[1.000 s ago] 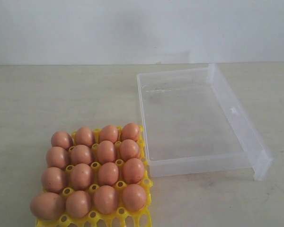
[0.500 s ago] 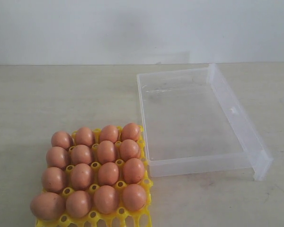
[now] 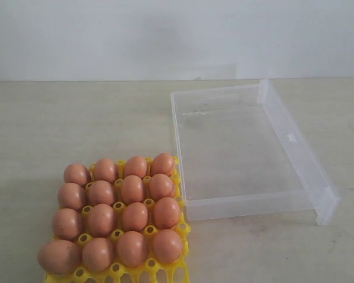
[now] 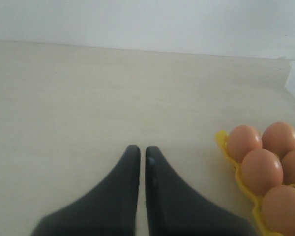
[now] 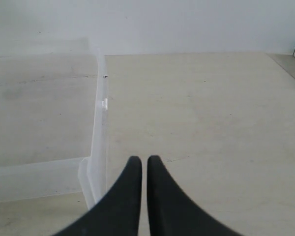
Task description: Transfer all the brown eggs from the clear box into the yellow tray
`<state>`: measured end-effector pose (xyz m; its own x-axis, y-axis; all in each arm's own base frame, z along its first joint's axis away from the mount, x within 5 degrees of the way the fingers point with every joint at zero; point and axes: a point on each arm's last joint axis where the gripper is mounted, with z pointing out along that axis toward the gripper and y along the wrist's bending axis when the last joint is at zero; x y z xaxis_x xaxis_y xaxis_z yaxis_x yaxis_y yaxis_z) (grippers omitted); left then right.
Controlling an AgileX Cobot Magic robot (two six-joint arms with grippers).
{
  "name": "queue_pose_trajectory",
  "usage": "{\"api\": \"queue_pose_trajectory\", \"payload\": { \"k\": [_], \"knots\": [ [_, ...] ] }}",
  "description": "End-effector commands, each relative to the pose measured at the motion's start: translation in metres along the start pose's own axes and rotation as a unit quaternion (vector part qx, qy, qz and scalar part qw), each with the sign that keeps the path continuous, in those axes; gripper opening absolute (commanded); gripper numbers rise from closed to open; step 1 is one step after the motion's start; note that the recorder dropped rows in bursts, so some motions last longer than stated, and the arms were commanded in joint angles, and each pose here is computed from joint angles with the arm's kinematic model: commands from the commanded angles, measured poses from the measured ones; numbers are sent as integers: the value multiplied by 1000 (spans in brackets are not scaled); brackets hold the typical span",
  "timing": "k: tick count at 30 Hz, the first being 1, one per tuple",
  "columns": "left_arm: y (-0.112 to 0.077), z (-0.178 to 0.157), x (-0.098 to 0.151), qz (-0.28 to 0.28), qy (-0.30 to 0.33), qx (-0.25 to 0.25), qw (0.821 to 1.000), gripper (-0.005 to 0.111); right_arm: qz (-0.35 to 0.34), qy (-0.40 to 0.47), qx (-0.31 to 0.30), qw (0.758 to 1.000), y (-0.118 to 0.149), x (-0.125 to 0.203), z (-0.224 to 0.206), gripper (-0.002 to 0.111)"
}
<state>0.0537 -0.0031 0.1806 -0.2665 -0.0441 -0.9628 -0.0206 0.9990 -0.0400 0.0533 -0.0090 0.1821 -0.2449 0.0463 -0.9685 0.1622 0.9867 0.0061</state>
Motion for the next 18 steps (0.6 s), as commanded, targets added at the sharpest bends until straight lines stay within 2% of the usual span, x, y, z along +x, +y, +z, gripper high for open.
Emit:
{"api": "queue_pose_trajectory", "payload": {
  "k": [1,18],
  "knots": [
    [0,0,-1,-1,-3,0,1000,4,-2,-8,0,1000,0,-2,-1,1],
    [0,0,-2,-1,-7,-1,1000,4,-2,-8,0,1000,0,-2,-1,1]
  ]
}}
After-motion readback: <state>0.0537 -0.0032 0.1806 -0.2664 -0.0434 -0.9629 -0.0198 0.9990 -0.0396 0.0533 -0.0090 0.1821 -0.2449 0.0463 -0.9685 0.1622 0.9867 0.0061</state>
